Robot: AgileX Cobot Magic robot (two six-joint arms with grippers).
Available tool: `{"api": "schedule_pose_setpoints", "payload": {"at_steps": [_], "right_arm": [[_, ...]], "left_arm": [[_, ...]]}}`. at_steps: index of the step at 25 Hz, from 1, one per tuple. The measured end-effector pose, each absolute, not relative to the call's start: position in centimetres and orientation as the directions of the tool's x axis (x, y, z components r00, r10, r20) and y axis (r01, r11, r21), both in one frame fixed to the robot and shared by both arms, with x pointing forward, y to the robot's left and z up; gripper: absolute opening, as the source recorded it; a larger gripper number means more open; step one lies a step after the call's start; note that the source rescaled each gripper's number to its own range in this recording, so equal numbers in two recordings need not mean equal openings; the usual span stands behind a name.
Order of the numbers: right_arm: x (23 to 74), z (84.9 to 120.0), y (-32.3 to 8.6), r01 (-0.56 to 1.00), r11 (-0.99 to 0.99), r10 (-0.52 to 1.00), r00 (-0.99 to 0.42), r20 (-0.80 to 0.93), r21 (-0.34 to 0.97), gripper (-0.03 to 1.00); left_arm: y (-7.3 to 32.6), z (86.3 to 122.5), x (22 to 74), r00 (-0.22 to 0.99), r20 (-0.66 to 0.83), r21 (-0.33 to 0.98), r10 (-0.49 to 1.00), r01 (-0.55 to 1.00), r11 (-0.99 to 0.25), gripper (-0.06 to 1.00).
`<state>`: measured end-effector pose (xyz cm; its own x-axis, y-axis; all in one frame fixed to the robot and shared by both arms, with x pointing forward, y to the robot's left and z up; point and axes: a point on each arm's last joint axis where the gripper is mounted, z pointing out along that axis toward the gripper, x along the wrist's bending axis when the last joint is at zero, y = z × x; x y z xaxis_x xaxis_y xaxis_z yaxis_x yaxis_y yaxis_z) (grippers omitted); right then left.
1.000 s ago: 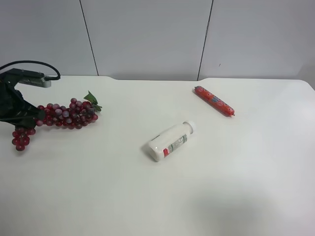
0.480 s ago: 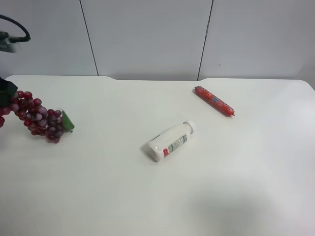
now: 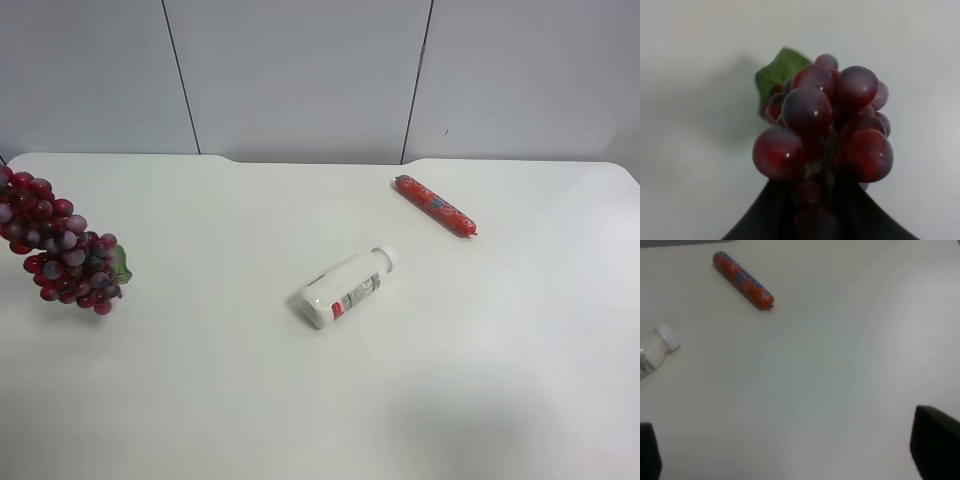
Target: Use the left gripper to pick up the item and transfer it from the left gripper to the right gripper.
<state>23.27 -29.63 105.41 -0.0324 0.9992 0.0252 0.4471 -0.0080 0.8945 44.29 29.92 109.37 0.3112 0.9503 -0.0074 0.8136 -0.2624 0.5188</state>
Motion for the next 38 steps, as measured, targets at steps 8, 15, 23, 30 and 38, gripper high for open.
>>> {"api": "schedule_pose_setpoints", "payload": {"at_steps": [8, 15, 23, 30, 38], "right_arm": [[23.3, 105.4, -29.6, 0.447, -0.008, 0.999, -0.032, 0.025, 0.894, 1.0], [23.3, 105.4, -29.6, 0.447, -0.008, 0.999, -0.032, 0.025, 0.894, 1.0], [23.3, 105.4, -29.6, 0.447, -0.008, 0.999, -0.032, 0.025, 0.894, 1.0], [23.3, 105.4, -29.6, 0.447, -0.008, 0.999, -0.032, 0.025, 0.894, 1.0], [23.3, 105.4, -29.6, 0.447, -0.008, 0.999, -0.032, 0.025, 0.894, 1.0]], "left_arm": [[28.3, 110.9, 41.9, 0.437, -0.079, 0.571, 0.896, 0.756, -0.319, 0.01], [25.0, 111.2, 41.1, 0.604, -0.071, 0.585, 0.794, 0.67, -0.457, 0.01], [20.3, 111.8, 40.1, 0.768, -0.023, 0.673, 0.64, 0.485, -0.558, 0.01], [17.2, 111.1, 39.7, 0.85, -0.027, 0.669, 0.526, 0.406, -0.623, 0.01], [14.7, 111.6, 41.1, 0.88, -0.034, 0.661, 0.475, 0.376, -0.65, 0.01]]}}
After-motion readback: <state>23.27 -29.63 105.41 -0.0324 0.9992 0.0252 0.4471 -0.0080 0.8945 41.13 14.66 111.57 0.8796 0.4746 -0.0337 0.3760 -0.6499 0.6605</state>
